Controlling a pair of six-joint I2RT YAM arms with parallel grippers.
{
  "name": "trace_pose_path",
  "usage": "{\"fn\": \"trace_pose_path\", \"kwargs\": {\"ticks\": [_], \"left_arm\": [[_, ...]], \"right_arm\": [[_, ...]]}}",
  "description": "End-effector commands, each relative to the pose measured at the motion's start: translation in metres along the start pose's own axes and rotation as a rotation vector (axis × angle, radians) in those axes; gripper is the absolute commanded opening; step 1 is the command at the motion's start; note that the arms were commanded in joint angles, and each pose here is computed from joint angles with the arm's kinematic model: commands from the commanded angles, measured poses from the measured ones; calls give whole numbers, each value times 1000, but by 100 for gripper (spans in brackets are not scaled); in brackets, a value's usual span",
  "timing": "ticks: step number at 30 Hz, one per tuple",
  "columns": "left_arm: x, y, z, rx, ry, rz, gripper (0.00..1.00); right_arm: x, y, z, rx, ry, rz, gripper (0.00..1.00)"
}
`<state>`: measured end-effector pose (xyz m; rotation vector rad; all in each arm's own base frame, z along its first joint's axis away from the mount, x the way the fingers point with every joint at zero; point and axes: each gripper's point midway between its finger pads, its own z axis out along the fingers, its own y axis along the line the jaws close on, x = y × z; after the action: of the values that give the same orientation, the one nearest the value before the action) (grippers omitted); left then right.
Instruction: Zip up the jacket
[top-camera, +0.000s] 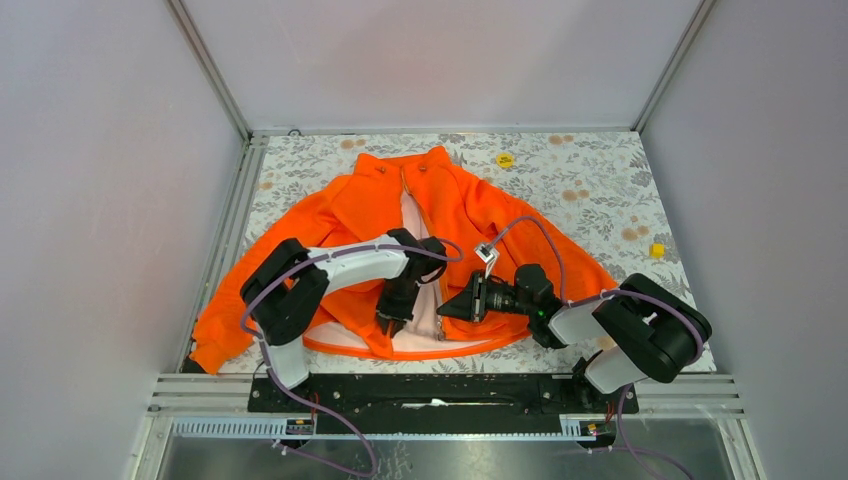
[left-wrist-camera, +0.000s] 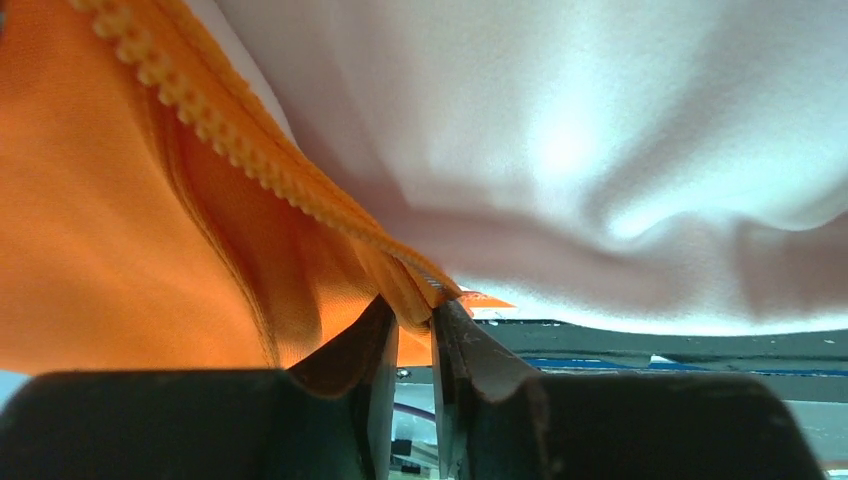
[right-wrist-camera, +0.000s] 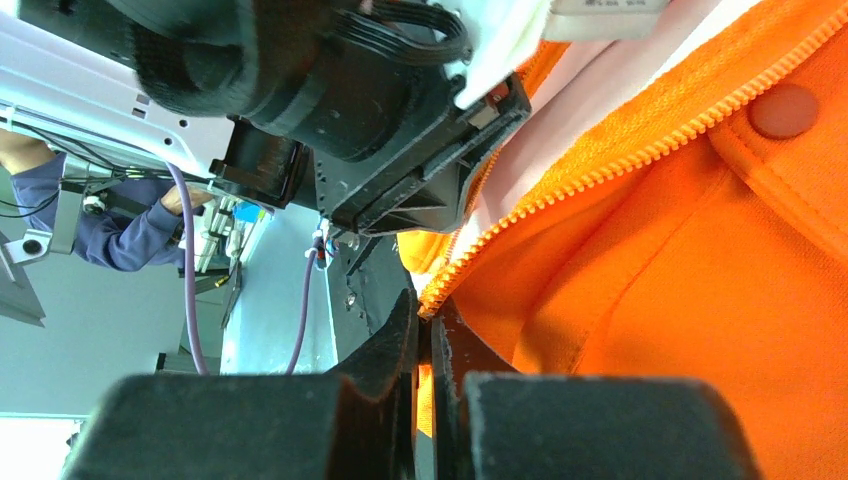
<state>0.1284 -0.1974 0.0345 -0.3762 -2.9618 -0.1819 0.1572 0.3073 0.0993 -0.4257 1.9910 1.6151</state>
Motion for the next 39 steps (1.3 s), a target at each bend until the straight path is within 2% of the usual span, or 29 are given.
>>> {"fn": "trace_pose_path", "kwargs": {"ticks": [1,6,9,13,18,22,27,39], "left_arm": [[-22,-2,-35,63,-191,-8,18],[-49,-21,-73,255,-454,-51,16],[-60,-30,-92,403,-633,-89,11],[-66,-24,-88,513,-833,-133,0],[-72,-22,-108,664,-1076,-131,0],[-68,-24,-107,712,-1153,-70,0],[-54,-43,-108,811,-1172,91,0],[-28,-61,-120,959,-1213,284,0]], "right_arm": [[-12,9,1,-40,-34,-58,0],[-12,6,4,-25,-19,-49,0],[-9,6,6,-19,15,-35,0],[-10,6,6,4,54,-62,0],[-16,-5,1,129,99,-131,0],[-19,-10,1,164,112,-158,0],[-15,-12,11,133,148,-129,0],[-10,-11,21,102,200,-125,0]]}}
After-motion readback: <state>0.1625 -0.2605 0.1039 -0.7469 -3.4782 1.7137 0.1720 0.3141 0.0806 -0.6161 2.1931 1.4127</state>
